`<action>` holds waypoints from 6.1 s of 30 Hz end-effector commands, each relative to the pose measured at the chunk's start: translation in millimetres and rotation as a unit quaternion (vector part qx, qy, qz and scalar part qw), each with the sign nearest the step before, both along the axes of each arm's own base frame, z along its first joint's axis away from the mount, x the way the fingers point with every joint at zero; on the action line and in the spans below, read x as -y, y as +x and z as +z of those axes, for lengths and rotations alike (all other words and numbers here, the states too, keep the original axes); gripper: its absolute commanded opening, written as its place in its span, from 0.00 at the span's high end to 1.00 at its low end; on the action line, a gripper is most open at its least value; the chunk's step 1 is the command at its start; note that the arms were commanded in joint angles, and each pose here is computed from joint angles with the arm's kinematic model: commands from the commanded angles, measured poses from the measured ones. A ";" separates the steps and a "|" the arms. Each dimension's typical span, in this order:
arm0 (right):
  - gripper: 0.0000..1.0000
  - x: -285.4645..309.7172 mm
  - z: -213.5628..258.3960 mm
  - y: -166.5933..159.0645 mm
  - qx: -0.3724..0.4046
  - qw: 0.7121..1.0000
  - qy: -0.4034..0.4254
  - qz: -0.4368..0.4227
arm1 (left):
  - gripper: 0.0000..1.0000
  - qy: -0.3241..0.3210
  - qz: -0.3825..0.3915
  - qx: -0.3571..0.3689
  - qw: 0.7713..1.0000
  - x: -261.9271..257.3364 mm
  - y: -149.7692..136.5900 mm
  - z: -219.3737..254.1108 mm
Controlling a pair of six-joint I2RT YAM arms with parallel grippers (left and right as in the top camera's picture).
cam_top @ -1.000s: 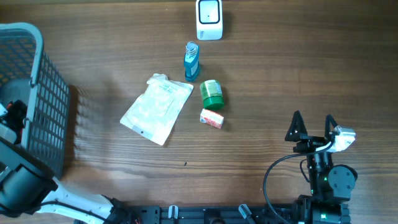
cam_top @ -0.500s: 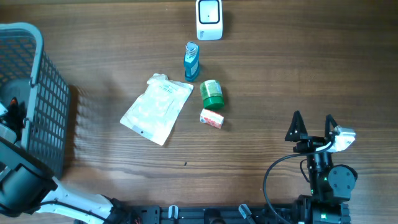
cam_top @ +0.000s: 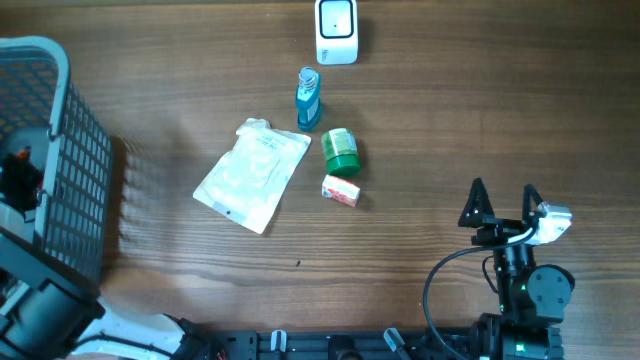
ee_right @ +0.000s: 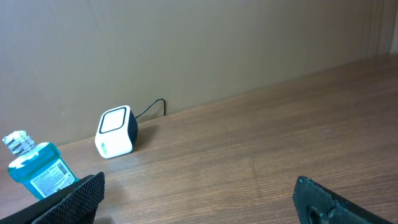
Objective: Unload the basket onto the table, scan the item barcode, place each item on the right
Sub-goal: 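Carry the black-red packet out and place it beside the pouch, then retract the left gripper back beside the basket, then reach the right gripper toward the Listerine bottle and grasp it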
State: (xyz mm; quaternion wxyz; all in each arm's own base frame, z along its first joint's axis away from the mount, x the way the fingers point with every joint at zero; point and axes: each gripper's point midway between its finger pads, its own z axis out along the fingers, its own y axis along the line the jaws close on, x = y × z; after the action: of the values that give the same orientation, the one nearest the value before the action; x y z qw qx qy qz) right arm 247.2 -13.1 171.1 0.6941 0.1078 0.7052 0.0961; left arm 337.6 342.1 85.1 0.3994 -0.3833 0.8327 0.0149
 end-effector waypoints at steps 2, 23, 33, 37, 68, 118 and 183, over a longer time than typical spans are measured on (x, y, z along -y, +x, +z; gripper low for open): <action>0.00 1.6 1.2 0.0 0.003 1.000 0.001 -0.004 | 0.96 0.037 0.005 0.093 0.995 14.6 18.6 86.6; 0.00 1.6 1.2 0.0 0.003 1.000 0.001 -0.004 | 0.96 -0.036 -0.421 0.183 0.888 401.3 45.0 230.1; 0.00 1.6 1.2 0.0 0.003 1.000 0.002 -0.004 | 0.96 -0.003 -0.522 -0.046 0.852 526.6 22.6 72.5; 0.00 1.6 1.3 0.0 0.003 1.000 0.002 -0.004 | 0.96 0.000 -0.486 -0.077 0.871 521.0 6.1 26.7; 0.00 1.6 1.2 0.0 0.003 1.000 0.001 -0.004 | 0.00 0.053 -0.336 0.418 0.842 455.6 -37.4 297.7; 0.00 1.6 1.3 0.0 0.003 1.000 0.001 -0.004 | 0.00 0.364 0.001 0.464 0.808 280.9 -89.2 395.2; 0.00 -183.3 153.6 113.9 -0.289 0.913 -0.054 0.282 | 0.00 0.295 0.028 0.423 0.856 264.1 -119.7 360.3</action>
State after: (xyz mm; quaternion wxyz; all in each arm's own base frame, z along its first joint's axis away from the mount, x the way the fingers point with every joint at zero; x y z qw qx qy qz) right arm 361.5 150.6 337.1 0.4386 -0.0865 0.8744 0.1886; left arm 221.6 74.3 443.3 0.8065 -0.2335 0.5337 0.1006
